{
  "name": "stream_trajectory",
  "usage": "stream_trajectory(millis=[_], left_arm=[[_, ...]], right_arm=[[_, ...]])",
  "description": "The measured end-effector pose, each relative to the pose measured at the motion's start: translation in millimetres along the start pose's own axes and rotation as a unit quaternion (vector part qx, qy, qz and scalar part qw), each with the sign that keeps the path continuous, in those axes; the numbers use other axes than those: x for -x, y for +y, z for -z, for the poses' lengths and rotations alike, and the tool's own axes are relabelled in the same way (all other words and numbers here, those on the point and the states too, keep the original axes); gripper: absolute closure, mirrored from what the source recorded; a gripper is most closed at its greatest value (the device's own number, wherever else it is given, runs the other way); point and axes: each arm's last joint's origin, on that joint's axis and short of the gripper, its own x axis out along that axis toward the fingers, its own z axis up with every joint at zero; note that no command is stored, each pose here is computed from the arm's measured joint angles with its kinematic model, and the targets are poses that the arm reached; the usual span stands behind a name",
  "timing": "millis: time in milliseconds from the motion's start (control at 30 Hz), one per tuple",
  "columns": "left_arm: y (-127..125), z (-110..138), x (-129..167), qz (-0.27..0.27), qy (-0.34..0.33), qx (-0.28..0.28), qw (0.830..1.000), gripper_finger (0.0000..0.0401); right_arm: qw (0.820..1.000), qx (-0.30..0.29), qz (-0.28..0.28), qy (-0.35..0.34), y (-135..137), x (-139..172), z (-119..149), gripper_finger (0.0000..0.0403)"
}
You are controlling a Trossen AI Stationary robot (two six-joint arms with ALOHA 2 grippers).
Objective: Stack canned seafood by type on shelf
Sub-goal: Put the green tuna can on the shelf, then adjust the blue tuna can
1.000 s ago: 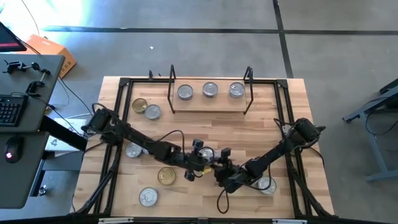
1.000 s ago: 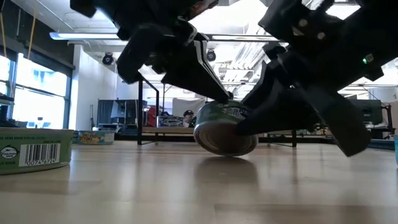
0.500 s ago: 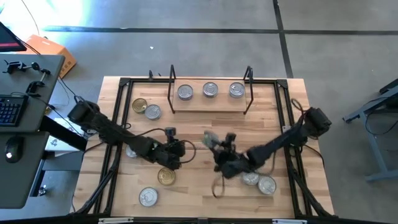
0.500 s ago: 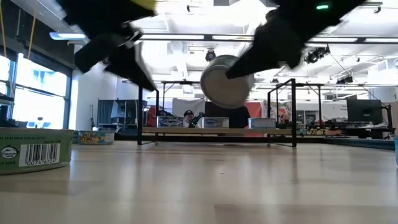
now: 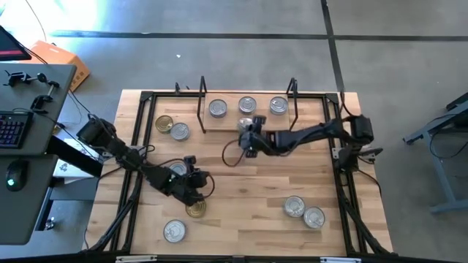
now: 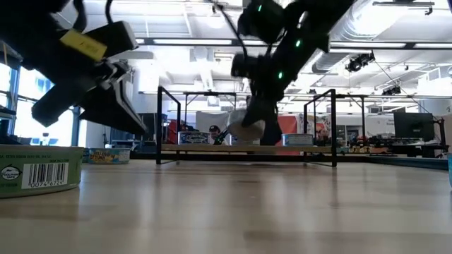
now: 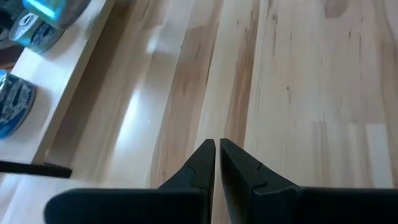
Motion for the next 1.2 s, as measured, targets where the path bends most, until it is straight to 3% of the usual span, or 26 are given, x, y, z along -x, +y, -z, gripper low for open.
stream_trajectory(millis=[133, 333, 533, 733, 833, 1000, 1200], left_arm=[[-2, 4, 2, -0.006, -0.005, -0.001, 1.000, 0.0386], [-7, 5, 7, 0.000, -0.013, -0.006, 1.000, 0.0386], [-9, 4, 9, 0.006, -0.021, -0.004, 1.000, 0.0386], [-10, 4, 9, 0.007, -0.022, 0.003, 1.000, 0.0386], [-11, 4, 11, 0.010, -0.024, 0.012, 1.000, 0.0386], [-17, 6, 18, 0.018, -0.034, 0.018, 0.999, 0.0386], [-22, 5, 24, 0.013, -0.056, 0.021, 0.998, 0.0386]], right_arm=[[1.000, 0.012, -0.013, 0.017, -14, -21, 8, 0.0282], [0.999, -0.016, -0.030, 0.029, -20, -35, 15, 0.0211], [0.998, -0.030, -0.052, 0.018, -27, -28, 1, 0.0144], [0.992, -0.114, -0.059, 0.023, -34, -9, -23, 0.0130], [0.985, -0.145, -0.096, -0.015, -17, 2, -25, 0.0133], [0.971, -0.191, -0.133, -0.061, 34, 26, -15, 0.0149], [0.930, -0.257, -0.198, -0.173, 97, 74, -9, 0.0165]])
